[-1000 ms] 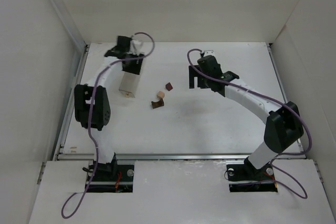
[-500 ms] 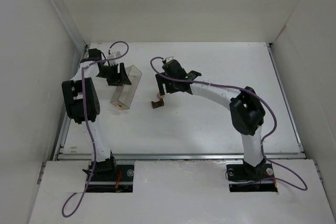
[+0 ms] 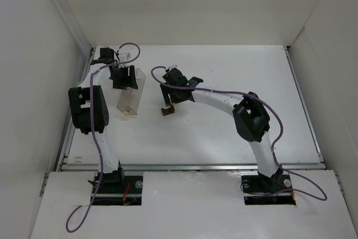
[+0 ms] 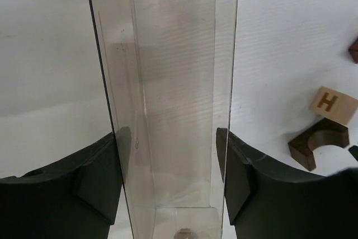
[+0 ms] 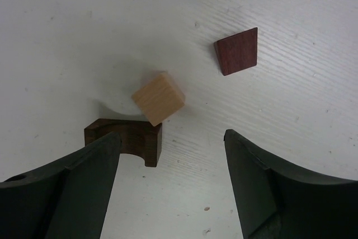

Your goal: Build the wood block tower

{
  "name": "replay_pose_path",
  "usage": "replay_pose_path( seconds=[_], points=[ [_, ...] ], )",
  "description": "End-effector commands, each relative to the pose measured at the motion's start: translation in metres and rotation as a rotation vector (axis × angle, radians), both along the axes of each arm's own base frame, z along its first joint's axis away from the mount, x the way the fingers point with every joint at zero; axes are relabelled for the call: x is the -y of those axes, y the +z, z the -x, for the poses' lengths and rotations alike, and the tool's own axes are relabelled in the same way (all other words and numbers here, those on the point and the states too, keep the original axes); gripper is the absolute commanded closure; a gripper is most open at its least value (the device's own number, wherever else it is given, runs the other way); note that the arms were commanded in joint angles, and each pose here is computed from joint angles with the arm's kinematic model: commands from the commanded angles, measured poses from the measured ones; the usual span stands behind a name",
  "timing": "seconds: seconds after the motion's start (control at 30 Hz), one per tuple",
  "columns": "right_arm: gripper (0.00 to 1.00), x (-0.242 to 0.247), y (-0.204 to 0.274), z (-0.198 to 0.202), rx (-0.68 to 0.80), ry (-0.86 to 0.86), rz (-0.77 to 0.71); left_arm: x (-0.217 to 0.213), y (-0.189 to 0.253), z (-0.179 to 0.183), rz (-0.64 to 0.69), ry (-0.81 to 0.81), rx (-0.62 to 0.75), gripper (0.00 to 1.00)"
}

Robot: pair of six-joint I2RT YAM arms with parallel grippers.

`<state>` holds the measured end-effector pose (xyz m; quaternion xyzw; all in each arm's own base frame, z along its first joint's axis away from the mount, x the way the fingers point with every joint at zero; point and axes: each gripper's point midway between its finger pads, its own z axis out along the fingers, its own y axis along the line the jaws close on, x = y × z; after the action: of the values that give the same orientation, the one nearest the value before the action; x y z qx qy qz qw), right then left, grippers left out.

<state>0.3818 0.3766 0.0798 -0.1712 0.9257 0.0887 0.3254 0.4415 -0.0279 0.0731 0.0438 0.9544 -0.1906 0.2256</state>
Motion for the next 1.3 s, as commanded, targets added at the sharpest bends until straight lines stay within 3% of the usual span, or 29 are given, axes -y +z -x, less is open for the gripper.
replay_pose_path(
  seconds=[0.0, 0.13, 0.23, 0.33, 0.37, 0.47, 0.77, 1.0, 1.07, 1.2, 1.27],
  points=[
    [0.20, 0.007, 0.000, 0.005, 0.008, -0.033, 0.036, -0.019, 0.013, 0.001, -0.118, 0.097, 0.020, 0.52],
    [0.24, 0.001, -0.007, 0.018, -0.026, 0.005, 0.019, -0.028, -0.005, 0.002, -0.081, 0.123, -0.036, 0.52],
    [0.25, -0.002, -0.011, 0.018, -0.034, 0.004, 0.009, -0.035, -0.013, 0.006, -0.034, 0.137, -0.053, 0.44],
    [0.25, -0.003, -0.016, 0.020, -0.047, 0.010, 0.010, -0.050, -0.015, 0.000, -0.096, 0.162, -0.030, 0.29],
    [0.25, -0.003, -0.016, 0.020, -0.047, 0.010, 0.010, -0.055, -0.020, 0.004, -0.128, 0.161, -0.038, 0.18],
    [0.25, -0.003, -0.016, 0.020, -0.049, 0.003, 0.005, -0.072, -0.019, 0.004, -0.219, 0.193, -0.021, 0.00],
    [0.33, -0.009, -0.022, 0.023, -0.063, 0.010, 0.002, -0.096, -0.001, -0.002, -0.351, 0.216, 0.044, 0.00],
    [0.48, -0.019, -0.035, 0.030, -0.082, 0.021, 0.016, -0.094, 0.039, -0.007, -0.350, 0.206, 0.149, 0.00],
    [0.55, -0.017, -0.043, 0.029, -0.089, 0.014, 0.037, -0.094, 0.063, -0.011, -0.374, 0.198, 0.219, 0.00],
    [0.60, -0.014, -0.044, 0.024, -0.070, -0.003, 0.055, -0.084, 0.102, -0.012, -0.426, 0.148, 0.342, 0.00],
    [0.71, -0.013, -0.044, 0.022, -0.063, -0.010, 0.061, -0.070, 0.114, -0.013, -0.409, 0.071, 0.405, 0.00]
  ],
)
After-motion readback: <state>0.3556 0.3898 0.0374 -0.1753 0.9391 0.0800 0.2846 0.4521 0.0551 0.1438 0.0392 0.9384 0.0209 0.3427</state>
